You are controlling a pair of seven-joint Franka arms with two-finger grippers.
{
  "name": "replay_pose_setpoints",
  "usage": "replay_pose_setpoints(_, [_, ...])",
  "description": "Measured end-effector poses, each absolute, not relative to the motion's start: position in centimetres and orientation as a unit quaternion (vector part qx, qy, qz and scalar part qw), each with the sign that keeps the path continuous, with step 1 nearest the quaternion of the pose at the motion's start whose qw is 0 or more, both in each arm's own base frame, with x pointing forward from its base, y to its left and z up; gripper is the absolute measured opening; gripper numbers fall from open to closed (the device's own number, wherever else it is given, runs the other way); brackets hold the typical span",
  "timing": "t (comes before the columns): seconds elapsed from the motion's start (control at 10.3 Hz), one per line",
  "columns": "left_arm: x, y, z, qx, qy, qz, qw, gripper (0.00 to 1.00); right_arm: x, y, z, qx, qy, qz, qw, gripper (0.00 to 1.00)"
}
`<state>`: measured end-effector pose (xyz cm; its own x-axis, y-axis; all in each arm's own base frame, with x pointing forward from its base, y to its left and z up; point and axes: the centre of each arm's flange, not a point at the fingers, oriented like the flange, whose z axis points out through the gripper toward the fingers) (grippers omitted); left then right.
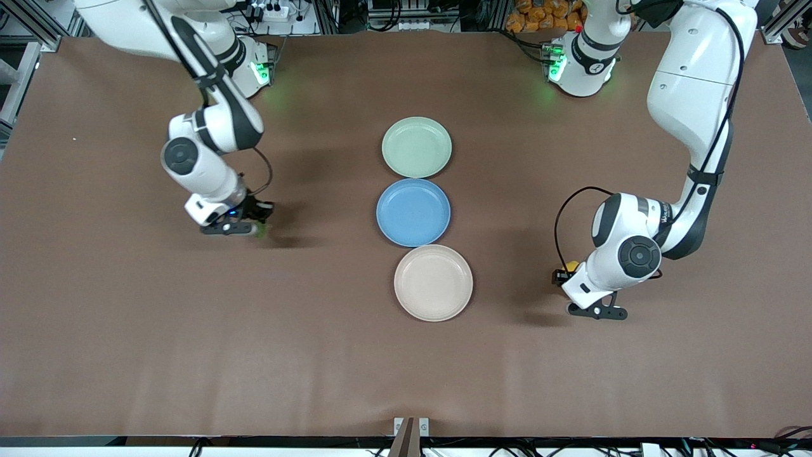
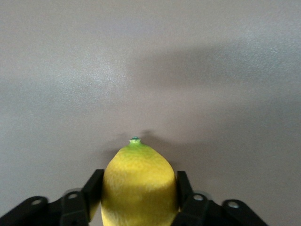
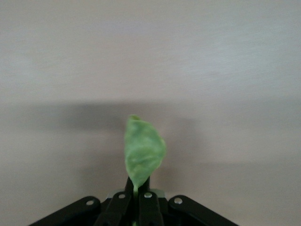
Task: Place lemon and lettuce in plates
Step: 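Carry the lettuce onto the green plate and open the right gripper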
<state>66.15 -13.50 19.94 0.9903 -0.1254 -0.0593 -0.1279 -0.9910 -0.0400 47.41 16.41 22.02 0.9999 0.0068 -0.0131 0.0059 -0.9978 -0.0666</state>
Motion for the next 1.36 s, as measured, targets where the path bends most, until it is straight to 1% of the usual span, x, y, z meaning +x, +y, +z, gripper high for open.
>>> replay_pose_setpoints(0.19, [66.4,-13.7,20.8,-0.997,0.064,0.021,0.021,0.65,45.2,22.2,22.7,-0.999,-0.004,0.011,0.044,0.04])
replay_pose_setpoints(0.39, [66.9,-14.2,23.7,-0.997,0.066,0.023,0.026,0.65,42.1,27.9,23.8,-0.998,0.004,0.021,0.051,0.04])
replay_pose_setpoints(0.68, [68.0,-15.3,33.0,-0.997,0.067,0.02,0.04,0.65,36.9,35.2,25.4,-0.998,0.007,0.028,0.064,0.04])
replay_pose_setpoints(0.87, [67.4,-15.7,38.0,-0.996,0.068,0.017,0.046,0.65,34.0,39.4,26.9,-0.997,0.014,0.027,0.077,0.04])
replay_pose_setpoints(1.17, [66.5,-17.1,41.6,-0.997,0.063,0.018,0.045,0.65,30.3,44.6,28.8,-0.994,0.029,0.031,0.099,0.04])
replay_pose_setpoints(1.36, [65.7,-18.2,42.6,-0.998,0.042,0.025,0.033,0.65,28.7,47.9,28.7,-0.992,0.031,0.053,0.114,0.04])
